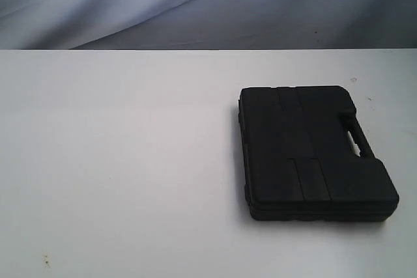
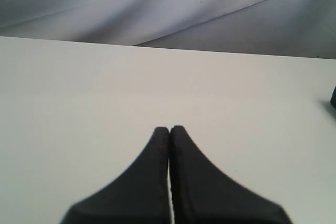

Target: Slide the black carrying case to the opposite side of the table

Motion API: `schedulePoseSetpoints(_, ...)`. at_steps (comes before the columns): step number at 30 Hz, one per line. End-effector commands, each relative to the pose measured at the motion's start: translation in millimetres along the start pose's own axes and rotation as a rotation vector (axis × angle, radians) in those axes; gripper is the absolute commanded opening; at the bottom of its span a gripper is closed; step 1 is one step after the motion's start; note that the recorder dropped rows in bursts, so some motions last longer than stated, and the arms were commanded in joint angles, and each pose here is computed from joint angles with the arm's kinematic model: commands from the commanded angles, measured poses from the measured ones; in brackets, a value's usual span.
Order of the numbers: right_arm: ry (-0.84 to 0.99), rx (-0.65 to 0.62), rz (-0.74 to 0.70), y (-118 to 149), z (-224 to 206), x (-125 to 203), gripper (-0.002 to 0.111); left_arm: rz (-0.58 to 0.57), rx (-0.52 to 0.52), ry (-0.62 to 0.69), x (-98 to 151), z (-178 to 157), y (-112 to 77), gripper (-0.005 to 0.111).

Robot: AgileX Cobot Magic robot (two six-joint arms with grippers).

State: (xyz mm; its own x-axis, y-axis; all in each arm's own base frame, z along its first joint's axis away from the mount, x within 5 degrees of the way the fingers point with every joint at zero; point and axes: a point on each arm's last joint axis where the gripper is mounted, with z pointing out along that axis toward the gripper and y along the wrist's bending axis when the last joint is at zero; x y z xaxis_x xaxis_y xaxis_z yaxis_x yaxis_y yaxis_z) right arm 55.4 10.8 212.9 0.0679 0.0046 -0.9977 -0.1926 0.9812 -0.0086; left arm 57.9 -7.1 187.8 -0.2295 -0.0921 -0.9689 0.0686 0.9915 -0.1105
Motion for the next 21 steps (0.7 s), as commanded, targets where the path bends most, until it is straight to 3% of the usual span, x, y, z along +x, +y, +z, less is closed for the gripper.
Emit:
schedulePoseSetpoints(1,-0.020,-0.005,-0.053,0,0,0,0.000,-0.002,-0.003,-0.002,1,0,0.3,0.000)
schedulePoseSetpoints(7,0.104,0.018,-0.096,-2,-1,11,0.000,-0.002,-0.003,-0.002,1,0,0.3,0.000)
schedulePoseSetpoints(17,0.199,0.036,-0.043,-4,-2,19,0.000,-0.002,-0.003,-0.002,1,0,0.3,0.000)
schedulePoseSetpoints(21,0.226,0.050,0.081,-4,-3,22,0.000,-0.002,-0.003,-0.002,1,0,0.3,0.000)
